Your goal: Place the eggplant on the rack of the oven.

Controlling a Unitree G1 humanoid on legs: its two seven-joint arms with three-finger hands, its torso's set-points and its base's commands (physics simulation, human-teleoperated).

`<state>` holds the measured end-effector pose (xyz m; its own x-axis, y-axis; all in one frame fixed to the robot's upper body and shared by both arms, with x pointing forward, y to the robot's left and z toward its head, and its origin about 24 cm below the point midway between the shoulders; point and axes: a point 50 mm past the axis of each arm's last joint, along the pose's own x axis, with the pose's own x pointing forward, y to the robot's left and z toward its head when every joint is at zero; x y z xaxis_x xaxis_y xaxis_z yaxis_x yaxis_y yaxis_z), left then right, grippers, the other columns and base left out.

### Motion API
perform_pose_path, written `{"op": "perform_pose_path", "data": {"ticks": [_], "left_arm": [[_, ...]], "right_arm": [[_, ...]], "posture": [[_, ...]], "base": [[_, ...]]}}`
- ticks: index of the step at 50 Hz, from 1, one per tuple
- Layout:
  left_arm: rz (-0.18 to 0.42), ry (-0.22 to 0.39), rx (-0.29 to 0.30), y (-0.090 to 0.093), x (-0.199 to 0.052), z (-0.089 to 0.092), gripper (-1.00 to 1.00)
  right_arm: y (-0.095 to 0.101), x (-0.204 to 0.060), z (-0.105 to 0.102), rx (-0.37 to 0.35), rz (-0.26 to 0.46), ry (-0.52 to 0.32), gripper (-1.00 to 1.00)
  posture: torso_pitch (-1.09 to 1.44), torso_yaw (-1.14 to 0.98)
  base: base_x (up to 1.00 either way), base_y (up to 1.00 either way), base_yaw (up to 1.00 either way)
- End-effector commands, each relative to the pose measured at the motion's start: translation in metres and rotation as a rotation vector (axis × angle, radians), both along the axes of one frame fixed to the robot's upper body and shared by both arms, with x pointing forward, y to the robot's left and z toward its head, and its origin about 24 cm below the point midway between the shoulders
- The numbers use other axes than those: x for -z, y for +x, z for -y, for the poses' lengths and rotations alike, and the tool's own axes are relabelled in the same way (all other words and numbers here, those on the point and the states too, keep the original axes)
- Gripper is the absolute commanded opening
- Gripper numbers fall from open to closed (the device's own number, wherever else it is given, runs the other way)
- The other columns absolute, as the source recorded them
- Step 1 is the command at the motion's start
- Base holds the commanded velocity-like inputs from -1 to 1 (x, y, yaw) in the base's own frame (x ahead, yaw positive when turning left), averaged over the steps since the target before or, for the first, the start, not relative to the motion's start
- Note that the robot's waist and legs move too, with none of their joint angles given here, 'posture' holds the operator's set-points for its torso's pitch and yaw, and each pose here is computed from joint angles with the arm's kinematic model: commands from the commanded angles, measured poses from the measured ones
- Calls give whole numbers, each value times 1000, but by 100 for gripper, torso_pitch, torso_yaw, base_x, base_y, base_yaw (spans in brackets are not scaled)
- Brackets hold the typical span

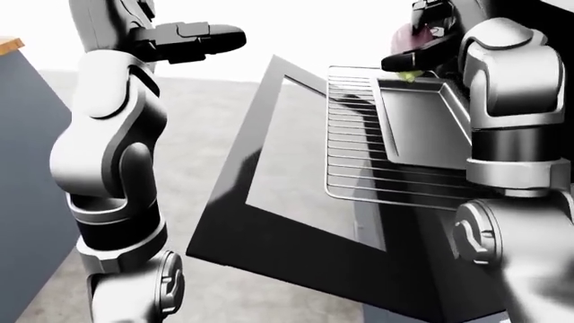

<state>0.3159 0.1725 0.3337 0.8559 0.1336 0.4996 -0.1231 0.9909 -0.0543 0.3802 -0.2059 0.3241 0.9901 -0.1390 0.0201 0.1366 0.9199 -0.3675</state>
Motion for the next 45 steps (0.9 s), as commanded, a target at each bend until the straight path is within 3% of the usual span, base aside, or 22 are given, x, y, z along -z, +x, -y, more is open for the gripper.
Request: {"op": "perform_pose_path", "data": {"ticks": [1, 9, 13, 19, 22, 27, 35, 45], "left_arm": [[90, 3, 1, -9, -16, 0, 100], [86, 0, 1, -9, -14, 0, 100], [83, -3, -1, -9, -12, -1, 100], [81, -4, -5, -10, -11, -4, 100], [82, -6, -6, -10, -12, -4, 100], [81, -5, -6, -9, -11, -5, 100], [78, -6, -9, -9, -10, -5, 100], [72, -8, -13, -10, -6, -7, 100]], "right_arm": [[-7, -27, -3, -18, 106, -57, -100], [-3, -27, -17, -82, 47, -336, -100], [-2, -36, -22, -102, 38, -433, -100], [2, -42, -27, -123, 26, -520, -100], [5, -44, -30, -136, 7, -607, -100], [10, -37, -27, -141, -30, -647, -100], [13, -32, -21, -127, -82, -805, -100], [19, -29, -14, -91, -121, -923, -100]], "posture": [[0, 0], [0, 0], [0, 0], [0, 0], [0, 0], [0, 0], [0, 0], [0, 0]], "base": [[0, 0, 0], [0, 0, 0], [0, 0, 0], [0, 0, 0], [0, 0, 0], [0, 0, 0], [0, 0, 0], [0, 0, 0]]}}
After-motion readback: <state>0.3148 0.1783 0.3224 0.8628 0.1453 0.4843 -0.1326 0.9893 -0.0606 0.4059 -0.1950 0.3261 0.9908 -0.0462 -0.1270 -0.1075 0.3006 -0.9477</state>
